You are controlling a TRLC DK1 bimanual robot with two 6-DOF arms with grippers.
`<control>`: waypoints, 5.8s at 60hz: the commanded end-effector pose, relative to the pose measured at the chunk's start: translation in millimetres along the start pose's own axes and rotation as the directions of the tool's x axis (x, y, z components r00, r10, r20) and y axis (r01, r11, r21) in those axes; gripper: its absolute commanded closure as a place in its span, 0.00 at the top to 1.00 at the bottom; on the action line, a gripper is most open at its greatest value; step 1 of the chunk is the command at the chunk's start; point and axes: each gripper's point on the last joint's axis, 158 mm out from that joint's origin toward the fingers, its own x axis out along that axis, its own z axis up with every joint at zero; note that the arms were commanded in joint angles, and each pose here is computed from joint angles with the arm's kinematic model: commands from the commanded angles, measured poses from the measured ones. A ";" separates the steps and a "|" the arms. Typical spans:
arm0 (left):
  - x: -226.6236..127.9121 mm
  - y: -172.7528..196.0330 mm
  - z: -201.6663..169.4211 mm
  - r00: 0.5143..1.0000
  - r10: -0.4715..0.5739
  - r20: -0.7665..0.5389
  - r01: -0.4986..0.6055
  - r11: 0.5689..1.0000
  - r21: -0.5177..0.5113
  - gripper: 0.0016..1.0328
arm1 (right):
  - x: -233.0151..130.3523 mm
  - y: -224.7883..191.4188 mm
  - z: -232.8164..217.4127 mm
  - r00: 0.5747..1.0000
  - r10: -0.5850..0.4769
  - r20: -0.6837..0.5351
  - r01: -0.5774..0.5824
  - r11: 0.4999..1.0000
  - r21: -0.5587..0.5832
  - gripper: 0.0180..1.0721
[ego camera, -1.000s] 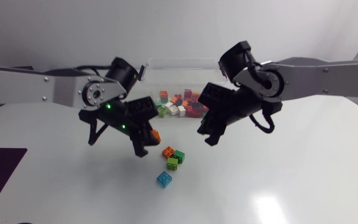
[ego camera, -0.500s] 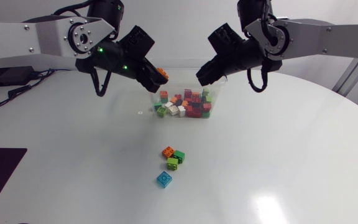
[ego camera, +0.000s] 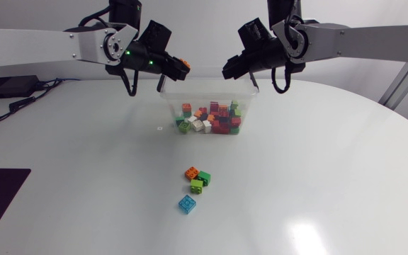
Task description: Place the duplo bricks in the container
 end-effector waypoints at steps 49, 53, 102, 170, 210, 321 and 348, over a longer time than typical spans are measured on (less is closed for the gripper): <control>-110.2 -68.0 -72.0 0.952 -0.064 -0.299 0.079 0.996 0.035 0.93 | -75.3 26.0 -40.9 0.997 0.019 -0.071 -0.026 0.995 -0.097 0.93; -119.8 -91.9 -100.4 0.924 -0.097 -0.370 0.120 0.992 0.039 0.93 | -86.3 43.4 -55.3 0.994 0.047 -0.100 -0.057 0.992 -0.109 0.93; -104.2 -219.0 -278.0 0.613 -0.233 -0.755 0.253 0.963 -0.091 0.90 | -71.3 172.3 -214.5 0.864 0.245 -0.440 -0.353 0.917 -0.184 0.90; -94.8 -207.5 -318.6 0.563 -0.219 -0.797 0.199 0.972 -0.126 0.38 | -29.3 205.0 -241.9 0.831 0.310 -0.462 -0.437 0.878 -0.196 0.80; -110.2 -135.4 -223.6 0.761 -0.111 -0.639 0.101 0.993 -0.052 0.38 | -8.9 205.8 -235.7 0.828 0.305 -0.471 -0.440 0.874 -0.208 0.19; -72.4 10.8 -9.7 0.995 0.100 -0.021 -0.100 0.995 -0.001 0.93 | -39.1 -2.0 4.0 0.998 -0.041 0.042 0.045 0.995 -0.089 0.91; -110.6 -84.6 -143.9 0.948 -0.168 -0.271 0.241 0.933 0.266 0.93 | -101.3 162.6 -112.2 0.925 0.327 -0.193 -0.374 0.870 -0.320 0.91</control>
